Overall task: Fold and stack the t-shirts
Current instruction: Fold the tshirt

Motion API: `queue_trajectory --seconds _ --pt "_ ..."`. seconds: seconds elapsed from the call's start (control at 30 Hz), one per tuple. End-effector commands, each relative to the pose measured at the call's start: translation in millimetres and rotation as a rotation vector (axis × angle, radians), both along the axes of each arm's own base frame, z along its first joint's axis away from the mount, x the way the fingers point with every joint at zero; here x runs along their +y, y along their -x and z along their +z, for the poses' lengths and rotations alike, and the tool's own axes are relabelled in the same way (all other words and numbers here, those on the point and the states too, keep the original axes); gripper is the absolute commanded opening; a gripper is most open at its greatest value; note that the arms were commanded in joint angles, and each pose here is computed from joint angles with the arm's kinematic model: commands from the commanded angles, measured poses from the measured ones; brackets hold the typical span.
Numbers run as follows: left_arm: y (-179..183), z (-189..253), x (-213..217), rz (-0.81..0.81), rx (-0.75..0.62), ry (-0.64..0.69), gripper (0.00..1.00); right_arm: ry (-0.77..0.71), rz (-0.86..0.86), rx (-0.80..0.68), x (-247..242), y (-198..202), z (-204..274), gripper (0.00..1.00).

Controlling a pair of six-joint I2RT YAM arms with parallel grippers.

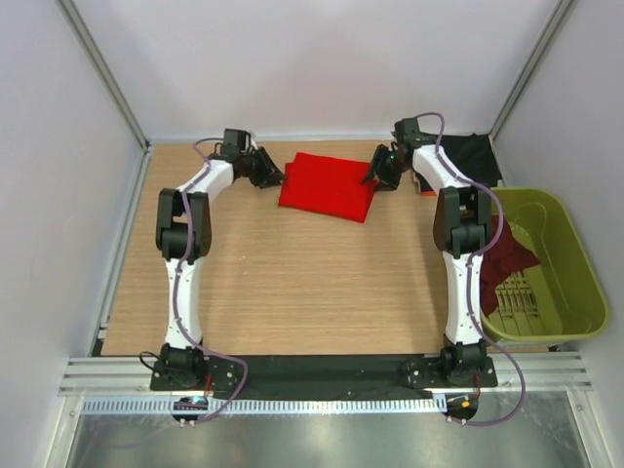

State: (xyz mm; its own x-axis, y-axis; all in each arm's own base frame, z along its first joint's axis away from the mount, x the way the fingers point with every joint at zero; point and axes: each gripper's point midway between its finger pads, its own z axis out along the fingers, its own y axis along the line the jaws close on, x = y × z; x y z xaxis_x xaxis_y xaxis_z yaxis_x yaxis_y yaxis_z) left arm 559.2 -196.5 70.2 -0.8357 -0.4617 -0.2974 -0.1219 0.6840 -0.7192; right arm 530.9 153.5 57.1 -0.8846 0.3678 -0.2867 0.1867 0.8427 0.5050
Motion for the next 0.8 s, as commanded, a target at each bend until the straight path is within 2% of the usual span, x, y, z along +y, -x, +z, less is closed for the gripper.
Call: queue_trajectory --seconds 0.0,0.17,0.2,0.23,0.3,0.33,0.53,0.63,0.77 --pt "27.5 6.3 -6.0 -0.091 -0.012 -0.054 0.31 0.000 0.045 -0.023 2.6 4.7 8.2 0.53" --pt "42.7 -14.7 7.3 -0.088 0.043 -0.137 0.29 0.004 0.023 0.001 -0.1 10.7 -11.6 0.47" --pt "43.0 -18.4 8.1 -0.086 0.051 -0.141 0.25 0.006 0.018 0.002 -1.4 10.7 -14.1 0.44" --pt "44.3 -20.3 8.0 -0.084 0.059 -0.139 0.20 0.010 0.014 0.000 -2.3 10.5 -17.0 0.36" --pt "48.9 -29.1 9.9 -0.074 0.092 -0.145 0.12 0.013 0.008 0.011 -2.5 14.0 -23.2 0.28" --pt "51.4 -31.3 12.0 -0.063 0.108 -0.149 0.12 0.014 0.007 0.022 -3.8 17.1 -27.1 0.22" --pt "60.4 -14.4 28.7 0.038 0.107 -0.201 0.14 0.028 0.003 0.024 -6.5 25.7 -29.6 0.08" --pt "56.8 7.3 23.2 0.061 0.073 -0.163 0.20 0.005 0.017 0.014 -3.3 26.6 -25.5 0.11" --pt "54.8 16.8 8.7 0.027 0.064 -0.115 0.29 -0.010 0.016 -0.040 -1.0 18.8 -5.7 0.32"
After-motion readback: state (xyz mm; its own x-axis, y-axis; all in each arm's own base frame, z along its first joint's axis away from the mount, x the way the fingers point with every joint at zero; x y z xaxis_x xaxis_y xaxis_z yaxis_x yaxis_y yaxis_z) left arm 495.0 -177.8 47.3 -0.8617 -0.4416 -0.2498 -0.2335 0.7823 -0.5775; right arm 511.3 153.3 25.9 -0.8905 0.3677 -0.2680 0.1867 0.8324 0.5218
